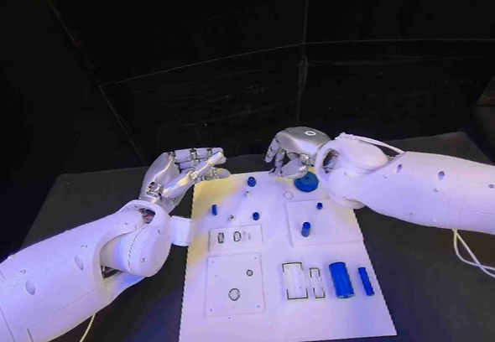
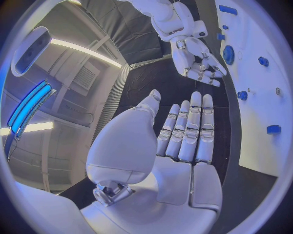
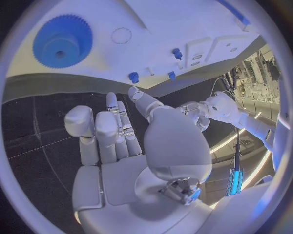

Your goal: Assemble the parts on the task board

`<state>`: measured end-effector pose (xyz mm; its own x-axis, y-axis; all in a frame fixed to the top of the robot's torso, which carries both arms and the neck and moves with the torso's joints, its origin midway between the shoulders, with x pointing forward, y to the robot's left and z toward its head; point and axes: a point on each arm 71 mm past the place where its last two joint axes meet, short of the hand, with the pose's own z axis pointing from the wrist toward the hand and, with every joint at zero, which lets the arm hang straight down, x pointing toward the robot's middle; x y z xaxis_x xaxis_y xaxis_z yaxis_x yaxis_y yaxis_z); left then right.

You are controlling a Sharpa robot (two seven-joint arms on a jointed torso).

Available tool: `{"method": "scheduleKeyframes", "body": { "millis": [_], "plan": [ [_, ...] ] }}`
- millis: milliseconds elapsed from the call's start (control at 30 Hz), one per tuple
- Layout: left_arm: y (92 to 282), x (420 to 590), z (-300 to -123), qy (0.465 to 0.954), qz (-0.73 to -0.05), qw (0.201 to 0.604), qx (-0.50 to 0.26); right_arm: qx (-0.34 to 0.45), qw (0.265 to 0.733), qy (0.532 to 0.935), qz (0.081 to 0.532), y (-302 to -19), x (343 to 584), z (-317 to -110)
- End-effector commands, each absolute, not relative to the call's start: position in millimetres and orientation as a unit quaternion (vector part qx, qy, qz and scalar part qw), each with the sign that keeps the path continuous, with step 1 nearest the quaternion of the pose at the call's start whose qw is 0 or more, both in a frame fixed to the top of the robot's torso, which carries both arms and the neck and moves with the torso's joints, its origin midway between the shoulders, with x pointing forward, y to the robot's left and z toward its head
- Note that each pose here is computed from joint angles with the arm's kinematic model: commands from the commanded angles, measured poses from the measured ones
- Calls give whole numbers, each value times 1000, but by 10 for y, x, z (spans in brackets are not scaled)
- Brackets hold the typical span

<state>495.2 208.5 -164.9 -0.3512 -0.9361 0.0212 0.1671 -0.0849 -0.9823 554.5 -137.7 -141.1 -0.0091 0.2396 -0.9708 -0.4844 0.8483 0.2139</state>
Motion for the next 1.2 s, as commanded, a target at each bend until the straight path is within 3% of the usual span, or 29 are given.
{"method": "scheduleKeyframes", "body": {
  "millis": [33,267,433,733,1200],
  "plan": [
    [2096,4954,-1635,519,-640,431,-368,-10,683,678,271,-1605,5527,-1370],
    [2107,4959,-1636,519,-639,432,-368,23,651,719,241,-1975,5508,-1391],
    [2106,4966,-1640,519,-639,432,-368,24,632,743,219,-2092,5519,-1436],
    [2107,4977,-1646,519,-638,432,-369,7,606,771,195,-2093,5548,-1509],
    [2100,4982,-1648,519,-638,432,-369,-13,594,783,187,-2009,5579,-1552]
  ]
}}
